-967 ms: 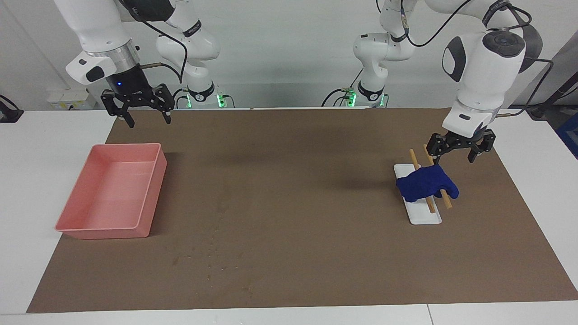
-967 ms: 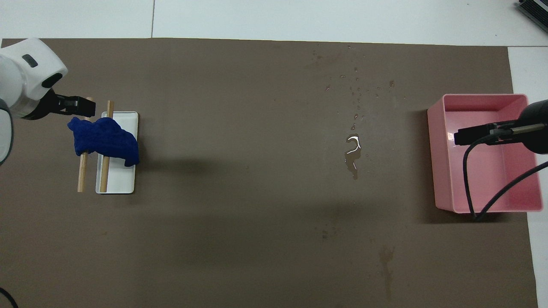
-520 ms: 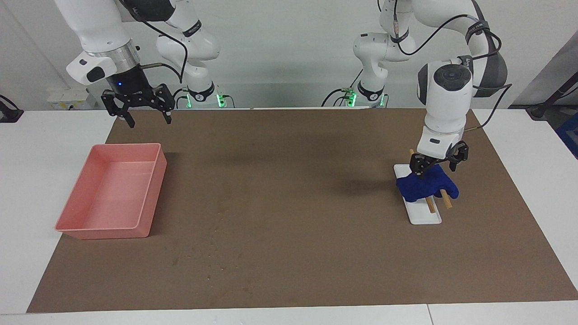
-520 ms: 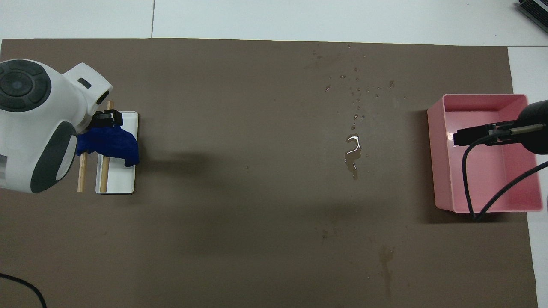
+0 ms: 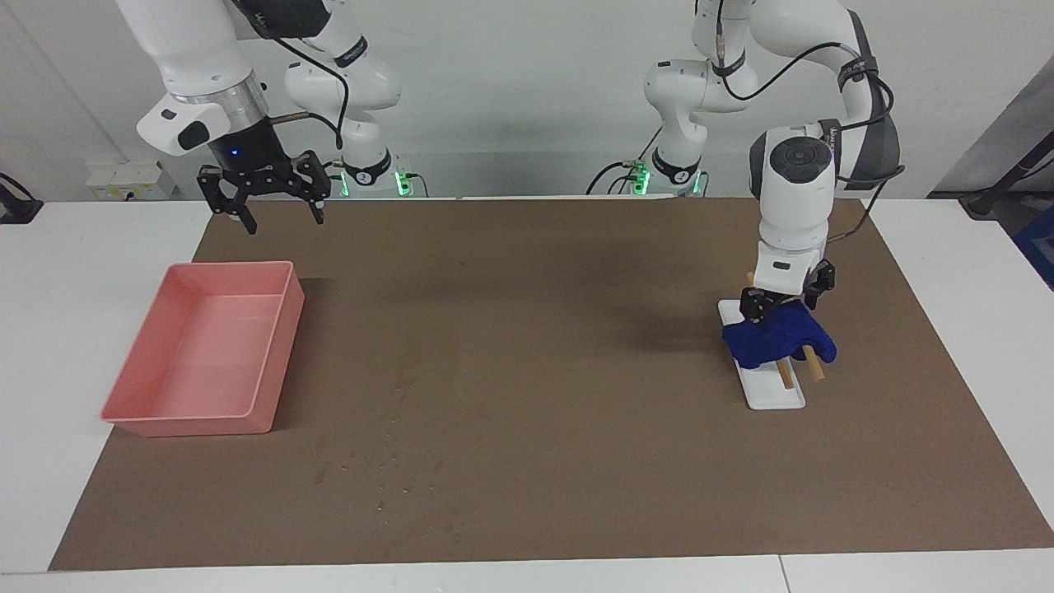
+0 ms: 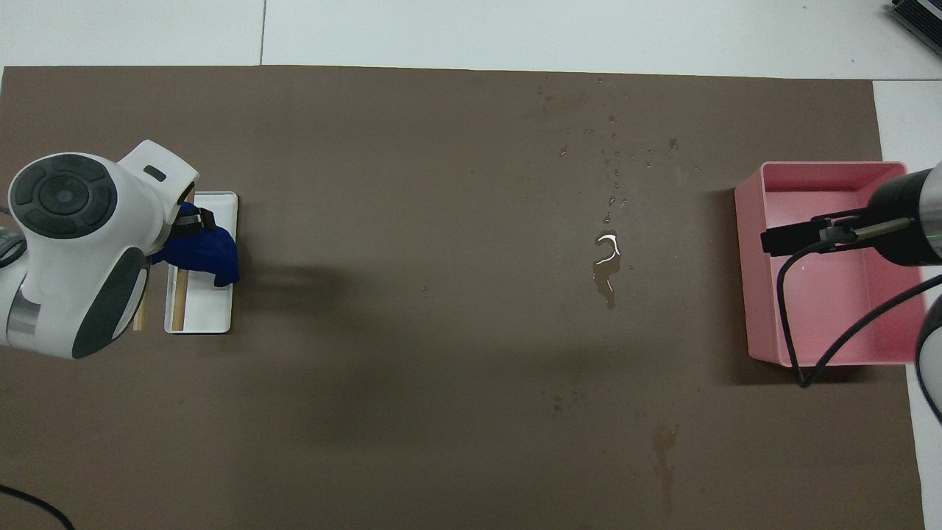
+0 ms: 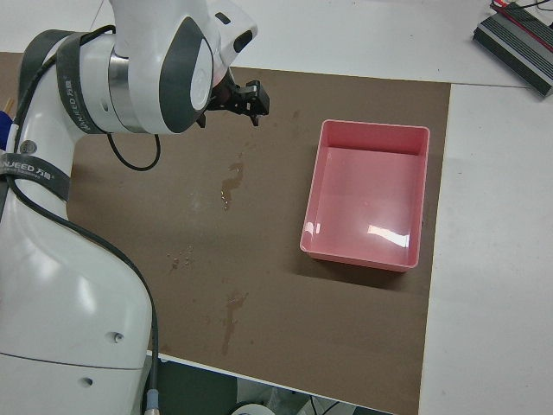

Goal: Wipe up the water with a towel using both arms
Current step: 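Lower the left gripper onto the blue cloth and grasp it, then lift the cloth with the left gripper while the right gripper approaches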

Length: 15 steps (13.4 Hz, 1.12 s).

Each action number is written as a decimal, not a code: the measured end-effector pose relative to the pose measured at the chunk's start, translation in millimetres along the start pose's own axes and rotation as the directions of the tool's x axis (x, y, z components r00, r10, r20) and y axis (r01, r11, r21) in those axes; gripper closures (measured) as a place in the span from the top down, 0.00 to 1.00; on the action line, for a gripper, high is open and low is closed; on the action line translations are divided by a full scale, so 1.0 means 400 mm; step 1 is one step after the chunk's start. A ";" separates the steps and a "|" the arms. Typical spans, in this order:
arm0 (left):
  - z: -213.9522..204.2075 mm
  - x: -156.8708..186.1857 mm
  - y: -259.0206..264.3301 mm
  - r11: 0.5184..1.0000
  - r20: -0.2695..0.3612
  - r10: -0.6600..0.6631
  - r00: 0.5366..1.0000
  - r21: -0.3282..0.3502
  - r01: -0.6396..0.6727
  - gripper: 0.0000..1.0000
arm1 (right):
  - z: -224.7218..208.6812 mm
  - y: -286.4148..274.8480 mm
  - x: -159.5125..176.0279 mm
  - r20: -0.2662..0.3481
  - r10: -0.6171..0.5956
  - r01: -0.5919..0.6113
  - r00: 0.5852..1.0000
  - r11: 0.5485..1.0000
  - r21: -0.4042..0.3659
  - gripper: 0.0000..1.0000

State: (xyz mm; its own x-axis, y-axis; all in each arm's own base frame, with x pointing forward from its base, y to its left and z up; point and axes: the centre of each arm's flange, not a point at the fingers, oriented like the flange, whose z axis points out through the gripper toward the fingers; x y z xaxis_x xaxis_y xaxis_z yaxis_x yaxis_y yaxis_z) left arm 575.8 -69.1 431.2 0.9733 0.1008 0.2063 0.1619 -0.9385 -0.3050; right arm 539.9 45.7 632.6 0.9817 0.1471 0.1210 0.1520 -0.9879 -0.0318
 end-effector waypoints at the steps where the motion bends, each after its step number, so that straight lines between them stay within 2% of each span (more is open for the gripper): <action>1: 0.003 0.000 0.001 1.000 -0.014 0.012 1.000 0.012 -0.011 1.00 | -0.001 -0.011 0.003 -0.009 -0.008 0.008 1.000 1.000 0.000 1.00; 4: 0.028 -0.018 0.005 0.999 -0.001 0.029 1.000 0.027 -0.029 1.00 | 0.016 -0.037 0.003 0.000 -0.028 0.028 1.000 1.000 0.003 1.00; 6: 0.042 -0.027 0.008 0.999 0.002 0.040 0.999 0.036 -0.040 0.95 | 0.021 -0.054 0.003 0.004 -0.049 0.049 0.999 0.999 0.005 1.00; 9: 0.033 -0.025 -0.001 0.998 -0.012 0.043 0.999 0.046 -0.043 0.49 | 0.024 -0.077 0.002 0.007 -0.068 0.068 0.998 0.998 0.007 1.00; 11: 0.024 -0.024 -0.006 0.998 -0.018 0.040 0.999 0.045 -0.039 0.32 | 0.024 -0.077 0.002 0.007 -0.068 0.068 0.998 0.998 0.007 1.00; 13: 0.020 -0.022 -0.007 0.999 -0.012 0.029 1.000 0.042 -0.028 0.29 | 0.024 -0.074 0.002 0.007 -0.068 0.068 0.998 0.998 0.007 1.00; 14: 0.008 -0.015 -0.010 1.000 0.009 -0.007 1.000 0.020 0.007 0.29 | 0.027 -0.077 0.002 0.009 -0.069 0.069 0.998 0.998 0.009 1.00; 15: -0.019 0.000 -0.013 0.996 0.059 -0.074 0.995 -0.037 0.077 0.29 | 0.036 -0.084 0.001 0.012 -0.045 0.045 0.999 0.998 0.034 1.00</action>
State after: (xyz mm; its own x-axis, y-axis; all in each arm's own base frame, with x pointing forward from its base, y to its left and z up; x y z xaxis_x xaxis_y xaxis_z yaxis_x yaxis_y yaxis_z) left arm 573.6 -66.9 439.7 0.9664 0.1896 0.1734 0.2298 -0.9397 -0.2534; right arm 536.8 79.6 619.5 0.9752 0.1922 0.1102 0.1996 -0.9780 -0.0605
